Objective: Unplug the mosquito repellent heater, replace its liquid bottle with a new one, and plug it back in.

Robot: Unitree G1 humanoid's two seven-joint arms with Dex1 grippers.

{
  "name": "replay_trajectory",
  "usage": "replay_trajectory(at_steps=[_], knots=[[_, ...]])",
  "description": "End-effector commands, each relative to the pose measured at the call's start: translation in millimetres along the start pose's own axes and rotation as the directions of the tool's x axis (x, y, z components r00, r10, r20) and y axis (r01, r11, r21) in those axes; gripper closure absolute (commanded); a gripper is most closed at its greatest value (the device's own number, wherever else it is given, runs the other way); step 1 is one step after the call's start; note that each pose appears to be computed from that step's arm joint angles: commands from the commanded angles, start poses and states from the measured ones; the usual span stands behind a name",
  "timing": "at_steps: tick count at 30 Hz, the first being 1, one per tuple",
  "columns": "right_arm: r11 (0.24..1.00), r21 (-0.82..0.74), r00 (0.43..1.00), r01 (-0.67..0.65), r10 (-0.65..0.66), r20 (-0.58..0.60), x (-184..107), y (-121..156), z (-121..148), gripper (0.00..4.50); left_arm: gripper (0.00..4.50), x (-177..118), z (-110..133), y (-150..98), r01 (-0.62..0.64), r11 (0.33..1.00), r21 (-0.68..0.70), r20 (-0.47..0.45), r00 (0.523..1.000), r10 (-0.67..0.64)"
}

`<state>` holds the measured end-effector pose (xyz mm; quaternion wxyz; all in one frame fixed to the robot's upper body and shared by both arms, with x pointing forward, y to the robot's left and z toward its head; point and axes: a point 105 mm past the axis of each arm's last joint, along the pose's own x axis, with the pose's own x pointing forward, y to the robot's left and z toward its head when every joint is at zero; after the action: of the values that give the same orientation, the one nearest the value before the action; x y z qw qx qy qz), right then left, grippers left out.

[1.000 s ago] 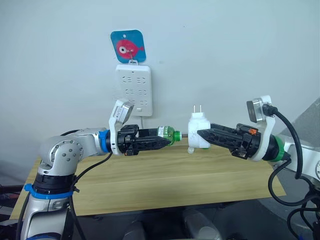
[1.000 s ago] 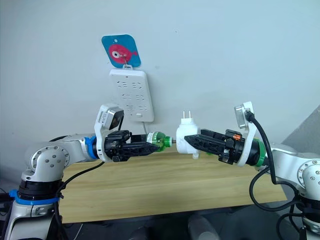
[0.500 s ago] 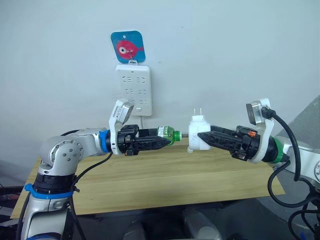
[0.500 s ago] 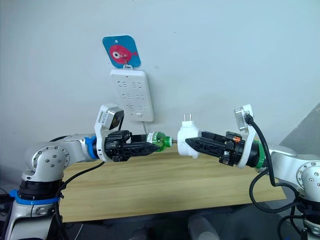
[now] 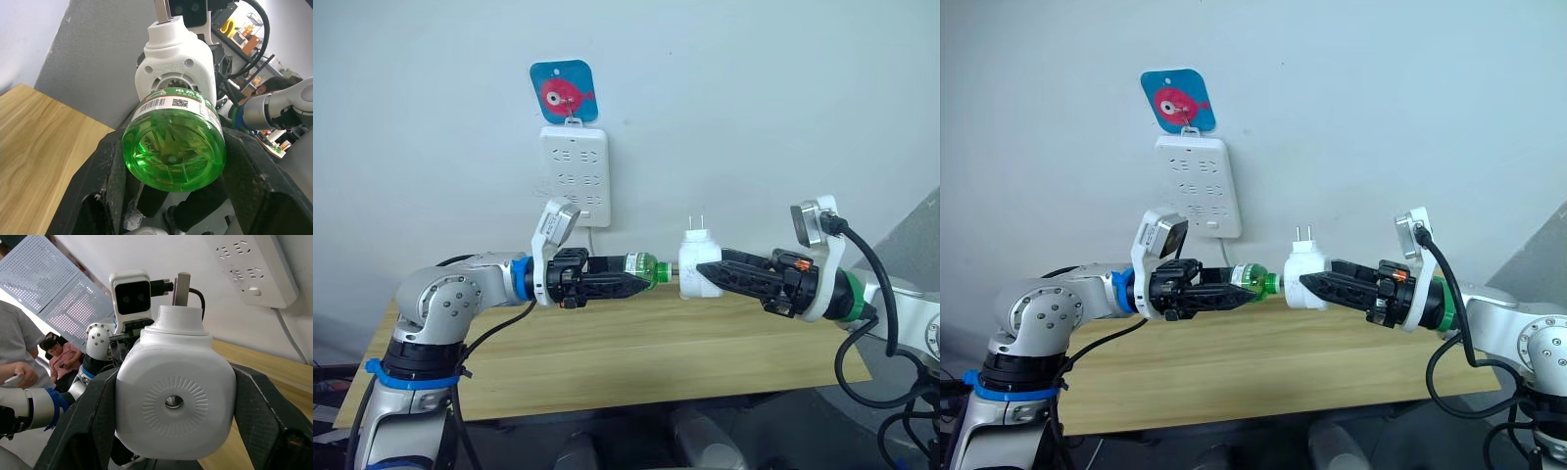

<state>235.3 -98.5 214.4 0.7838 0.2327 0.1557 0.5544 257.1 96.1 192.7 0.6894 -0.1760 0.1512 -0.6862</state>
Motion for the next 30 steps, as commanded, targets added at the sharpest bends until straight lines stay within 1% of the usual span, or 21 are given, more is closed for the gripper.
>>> replay_trajectory(at_steps=[1,4,11,17,20,30], knots=[[0.997,-0.037,0.998,-0.067,0.067,-0.005,8,17,1,1.57,2.08,9,4,-10,0.055,0.998,0.04,-0.004,0.998,-0.055],[0.997,-0.035,0.998,-0.07,0.07,-0.006,10,17,-1,1.57,2.08,11,4,-10,0.062,0.997,0.039,0.0,0.998,-0.062],[0.998,-0.03,0.998,-0.063,0.063,-0.017,9,16,-4,1.57,2.08,8,14,-10,0.059,0.998,0.012,0.047,0.997,-0.059],[0.997,-0.021,0.997,-0.077,0.076,-0.004,7,18,-2,1.57,2.08,4,8,-7,0.038,0.999,0.015,0.003,0.999,-0.038],[0.997,-0.02,0.997,-0.08,0.08,0.001,6,18,-1,1.57,2.08,4,6,-6,0.035,0.999,0.015,-0.005,0.999,-0.035],[0.997,-0.017,0.997,-0.075,0.075,-0.001,4,18,-2,1.57,2.08,3,8,-2,0.021,1.0,0.019,0.017,1.0,-0.021]])
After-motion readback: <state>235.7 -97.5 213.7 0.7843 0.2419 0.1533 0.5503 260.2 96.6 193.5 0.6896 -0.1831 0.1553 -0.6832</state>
